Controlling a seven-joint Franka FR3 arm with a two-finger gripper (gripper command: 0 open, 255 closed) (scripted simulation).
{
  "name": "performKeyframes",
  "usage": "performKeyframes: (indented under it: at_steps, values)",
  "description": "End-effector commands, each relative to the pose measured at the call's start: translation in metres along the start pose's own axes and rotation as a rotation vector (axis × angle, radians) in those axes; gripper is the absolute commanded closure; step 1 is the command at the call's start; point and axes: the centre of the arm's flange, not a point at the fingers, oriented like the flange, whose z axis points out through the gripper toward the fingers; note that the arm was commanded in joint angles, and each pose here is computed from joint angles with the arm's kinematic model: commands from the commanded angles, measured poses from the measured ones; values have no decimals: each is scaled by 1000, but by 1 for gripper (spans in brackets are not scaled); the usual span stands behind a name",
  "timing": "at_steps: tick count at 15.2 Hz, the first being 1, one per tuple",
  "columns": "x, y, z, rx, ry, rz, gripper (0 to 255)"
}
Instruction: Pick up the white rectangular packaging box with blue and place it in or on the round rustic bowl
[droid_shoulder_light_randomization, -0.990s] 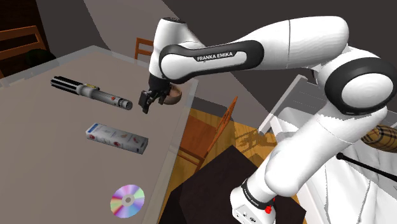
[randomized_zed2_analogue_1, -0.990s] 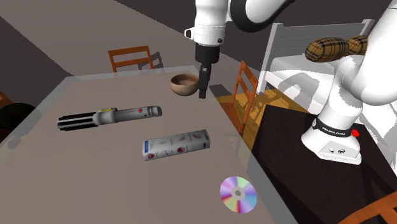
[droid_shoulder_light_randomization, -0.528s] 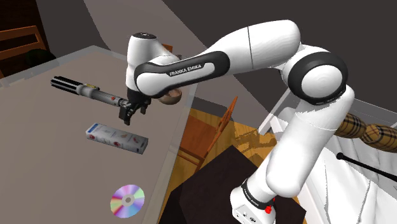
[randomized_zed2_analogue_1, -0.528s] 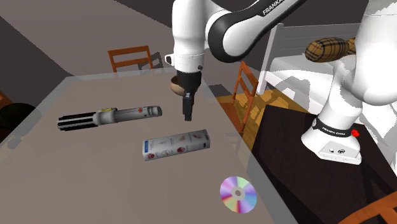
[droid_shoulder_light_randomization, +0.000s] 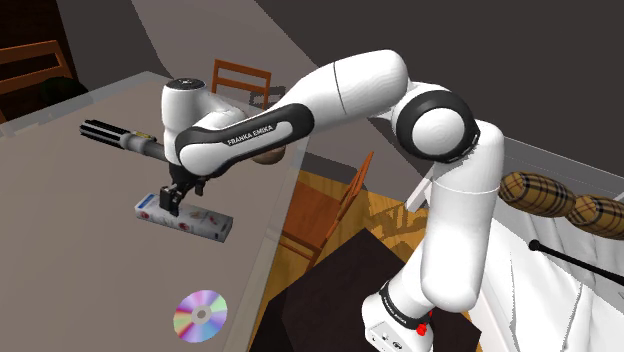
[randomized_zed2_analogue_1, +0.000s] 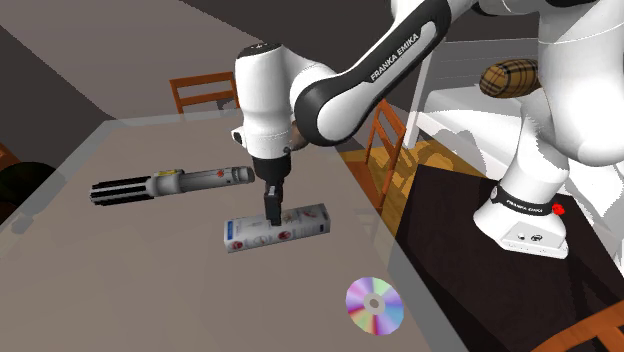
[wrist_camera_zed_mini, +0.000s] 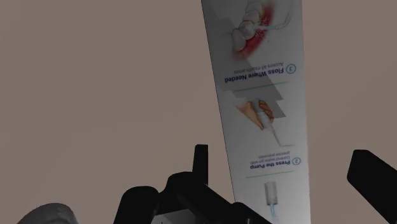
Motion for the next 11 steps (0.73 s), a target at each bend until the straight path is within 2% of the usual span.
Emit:
performKeyframes:
  at_steps: [1, 6, 11]
  values:
    - [2, -2, 12, -1, -1, -4, 0]
    - [2, -2, 41, -1, -1, -4, 0]
    - [2, -2, 41, -1, -1, -4, 0]
